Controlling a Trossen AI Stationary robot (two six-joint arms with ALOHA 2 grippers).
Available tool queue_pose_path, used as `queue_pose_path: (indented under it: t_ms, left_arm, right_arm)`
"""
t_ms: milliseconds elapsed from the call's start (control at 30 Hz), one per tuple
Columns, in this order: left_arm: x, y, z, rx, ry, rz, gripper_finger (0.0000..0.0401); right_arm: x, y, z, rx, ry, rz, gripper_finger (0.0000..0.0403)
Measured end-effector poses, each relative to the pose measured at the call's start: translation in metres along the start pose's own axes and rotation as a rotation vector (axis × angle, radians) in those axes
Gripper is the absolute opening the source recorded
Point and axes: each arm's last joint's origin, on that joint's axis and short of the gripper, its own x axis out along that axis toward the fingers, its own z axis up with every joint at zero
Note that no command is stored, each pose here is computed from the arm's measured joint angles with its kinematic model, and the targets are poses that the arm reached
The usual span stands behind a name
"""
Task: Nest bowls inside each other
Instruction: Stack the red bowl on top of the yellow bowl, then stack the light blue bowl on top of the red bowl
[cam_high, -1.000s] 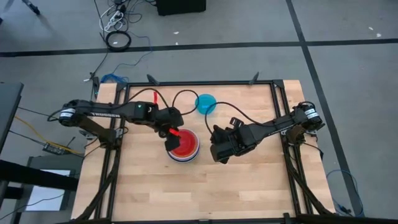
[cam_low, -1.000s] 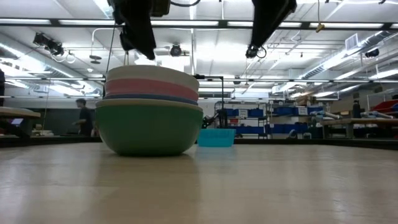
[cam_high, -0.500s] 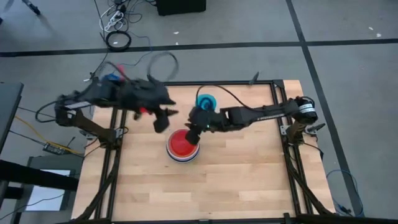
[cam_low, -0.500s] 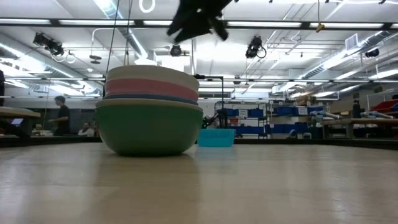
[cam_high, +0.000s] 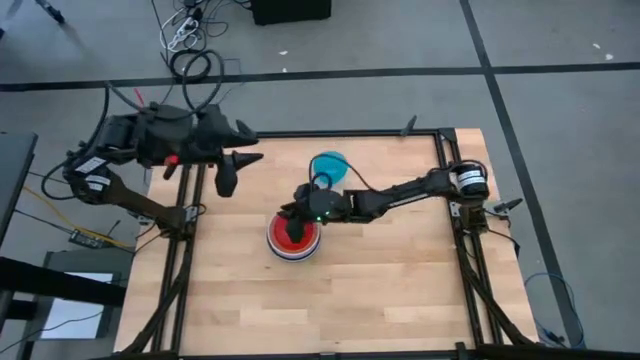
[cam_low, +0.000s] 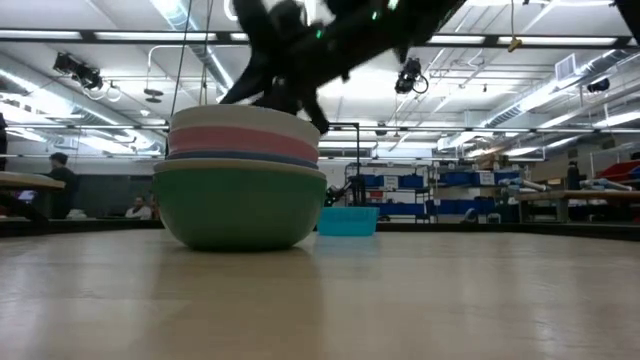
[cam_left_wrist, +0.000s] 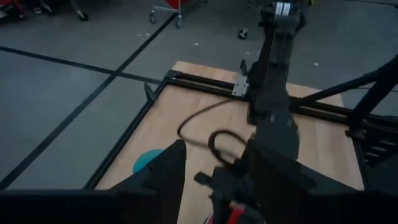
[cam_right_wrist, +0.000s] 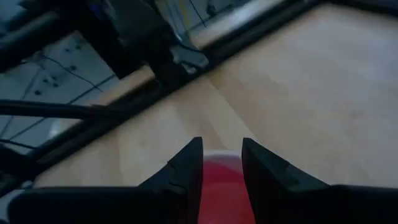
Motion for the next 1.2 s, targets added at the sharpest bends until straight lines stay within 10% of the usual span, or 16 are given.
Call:
queue_pose_path:
  t_ms: [233, 433, 667, 867, 1200]
  left_arm:
    - [0.003, 0.0, -0.005, 0.014, 0.05, 0.013, 0.0179]
    - [0.005, 0.001, -0.011, 0.019, 0.107, 0.03, 0.0179]
    - [0.022, -0.003, -0.04, 0.0, 0.311, 0.074, 0.0179]
    - [0.069, -0.034, -0.106, -0.031, 0.524, 0.084, 0.0179]
    - [0.13, -0.075, -0.23, -0.102, 0.528, -0.001, 0.0179]
  right_arm:
    - [0.022, -0.009, -0.031, 0.052, 0.099, 0.027, 0.01]
    - [0.0, 0.004, -0.003, -0.019, 0.038, 0.048, 0.01]
    - [-0.044, -0.013, 0.033, -0.219, 0.091, -0.201, 0.01]
    - [-0.088, -0.046, 0.057, -0.247, 0.262, -0.363, 0.01]
    - [-0.1, -0.092, 0.06, -0.163, 0.586, -0.254, 0.012]
